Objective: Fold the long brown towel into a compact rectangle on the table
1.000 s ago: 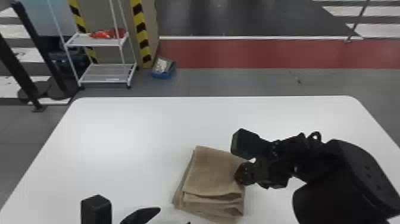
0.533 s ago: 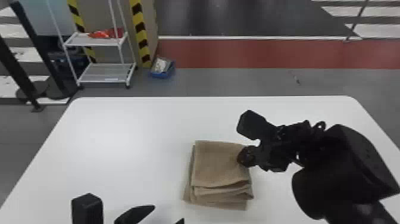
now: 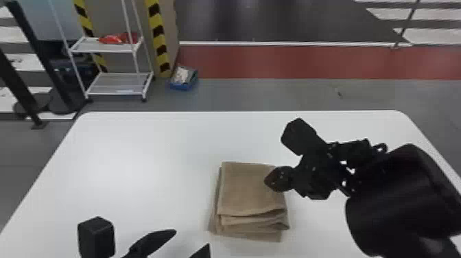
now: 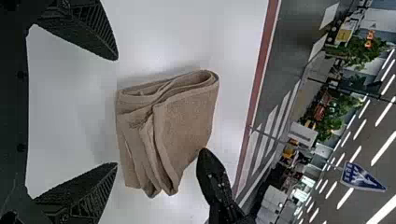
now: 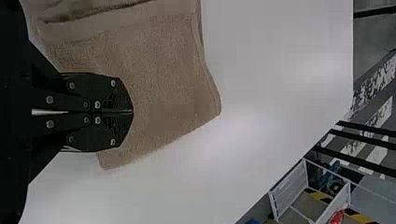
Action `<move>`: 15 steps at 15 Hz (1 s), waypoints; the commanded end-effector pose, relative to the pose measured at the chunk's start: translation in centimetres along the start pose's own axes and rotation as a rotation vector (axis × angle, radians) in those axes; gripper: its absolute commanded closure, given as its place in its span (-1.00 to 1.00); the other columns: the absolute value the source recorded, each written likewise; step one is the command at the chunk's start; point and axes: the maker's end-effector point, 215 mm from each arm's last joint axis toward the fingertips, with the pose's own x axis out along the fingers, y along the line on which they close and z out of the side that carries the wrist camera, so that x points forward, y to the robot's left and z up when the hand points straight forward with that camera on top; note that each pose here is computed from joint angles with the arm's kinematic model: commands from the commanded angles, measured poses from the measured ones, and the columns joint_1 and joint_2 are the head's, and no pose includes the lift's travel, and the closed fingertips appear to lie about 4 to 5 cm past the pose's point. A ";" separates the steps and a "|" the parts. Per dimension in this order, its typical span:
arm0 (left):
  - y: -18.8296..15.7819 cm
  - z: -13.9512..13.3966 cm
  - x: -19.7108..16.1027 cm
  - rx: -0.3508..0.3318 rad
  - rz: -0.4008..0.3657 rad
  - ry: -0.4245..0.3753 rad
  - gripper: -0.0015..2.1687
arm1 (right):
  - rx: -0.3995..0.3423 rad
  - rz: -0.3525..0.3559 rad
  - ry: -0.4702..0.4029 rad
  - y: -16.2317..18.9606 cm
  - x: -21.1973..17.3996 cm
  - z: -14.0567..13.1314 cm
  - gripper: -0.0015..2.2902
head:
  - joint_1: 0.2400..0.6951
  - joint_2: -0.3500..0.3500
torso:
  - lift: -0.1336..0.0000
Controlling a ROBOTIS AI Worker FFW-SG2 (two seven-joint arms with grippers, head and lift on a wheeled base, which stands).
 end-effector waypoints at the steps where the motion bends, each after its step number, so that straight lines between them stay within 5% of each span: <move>1: 0.3 0.3 -0.1 -0.016 0.005 -0.013 -0.93 | -0.030 0.051 0.015 3.3 -0.2 -0.4 0.50 | 1.00 0.12 | -0.87; 11: 1.1 0.5 -0.6 -0.028 0.013 -0.020 -0.93 | -0.006 0.058 0.051 5.1 -0.5 -3.5 0.50 | 1.00 0.14 | -0.87; 13: 1.4 0.9 -1.0 -0.034 0.016 -0.030 -0.93 | 0.105 0.008 -0.050 2.6 -2.4 -1.3 0.50 | 1.00 0.15 | -0.87; 15: 1.4 1.7 -1.5 -0.047 0.011 -0.052 -0.93 | 0.325 -0.077 -0.217 -0.5 -6.3 1.5 0.35 | 1.00 0.16 | -0.87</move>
